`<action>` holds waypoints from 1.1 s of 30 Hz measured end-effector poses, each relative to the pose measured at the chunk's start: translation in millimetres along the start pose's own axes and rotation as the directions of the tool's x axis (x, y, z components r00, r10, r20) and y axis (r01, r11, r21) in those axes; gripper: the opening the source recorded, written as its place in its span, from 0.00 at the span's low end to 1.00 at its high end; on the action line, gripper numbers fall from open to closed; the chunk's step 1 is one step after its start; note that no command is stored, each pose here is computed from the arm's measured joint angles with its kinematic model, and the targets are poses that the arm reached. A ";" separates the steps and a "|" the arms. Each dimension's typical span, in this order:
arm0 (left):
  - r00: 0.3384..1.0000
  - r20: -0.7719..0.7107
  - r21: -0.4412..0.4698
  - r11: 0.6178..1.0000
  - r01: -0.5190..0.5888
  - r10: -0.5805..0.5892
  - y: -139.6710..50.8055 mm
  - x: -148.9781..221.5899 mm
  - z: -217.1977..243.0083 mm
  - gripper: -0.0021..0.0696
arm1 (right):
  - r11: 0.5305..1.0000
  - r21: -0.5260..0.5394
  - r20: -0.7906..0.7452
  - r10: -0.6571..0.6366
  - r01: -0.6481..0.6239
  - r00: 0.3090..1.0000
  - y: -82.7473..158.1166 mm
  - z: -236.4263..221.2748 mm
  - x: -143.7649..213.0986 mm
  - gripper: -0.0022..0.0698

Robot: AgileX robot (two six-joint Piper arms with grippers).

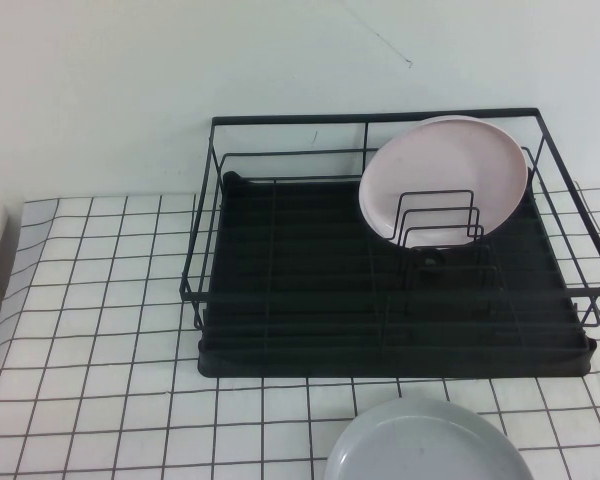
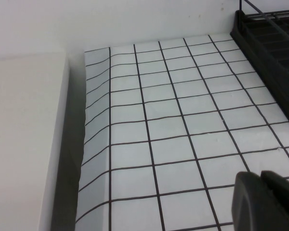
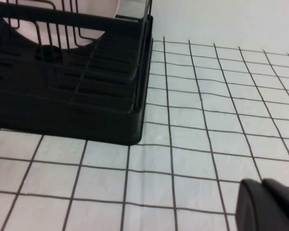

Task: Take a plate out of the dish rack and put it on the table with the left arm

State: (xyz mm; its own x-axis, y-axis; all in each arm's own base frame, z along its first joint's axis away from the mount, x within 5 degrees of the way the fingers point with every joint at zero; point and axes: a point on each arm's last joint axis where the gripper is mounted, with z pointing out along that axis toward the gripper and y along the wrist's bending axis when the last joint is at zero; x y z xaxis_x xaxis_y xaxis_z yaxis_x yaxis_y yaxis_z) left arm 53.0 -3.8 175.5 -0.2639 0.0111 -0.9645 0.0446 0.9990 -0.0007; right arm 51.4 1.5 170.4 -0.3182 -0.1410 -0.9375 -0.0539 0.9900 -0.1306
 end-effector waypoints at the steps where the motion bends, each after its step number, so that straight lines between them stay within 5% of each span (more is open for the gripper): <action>1: 1.000 0.000 0.000 1.000 0.000 0.000 0.0 0.0 0.0 0.03 | 1.000 0.000 0.000 0.000 0.000 1.000 0.0 0.0 0.0 0.03; 33: 1.000 -0.008 0.000 1.000 0.008 -0.008 0.0 0.3 -0.2 0.03 | 1.000 0.000 0.000 0.000 0.000 1.000 0.0 0.0 0.0 0.03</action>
State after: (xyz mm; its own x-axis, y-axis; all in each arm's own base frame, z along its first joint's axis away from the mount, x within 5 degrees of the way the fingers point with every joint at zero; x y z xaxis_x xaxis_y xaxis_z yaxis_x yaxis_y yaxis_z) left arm 52.7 -3.7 175.2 -0.2719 0.0032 -0.9623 0.0422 0.9991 -0.0086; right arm 51.4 1.5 170.4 -0.3182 -0.1410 -0.9375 -0.0539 0.9900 -0.1306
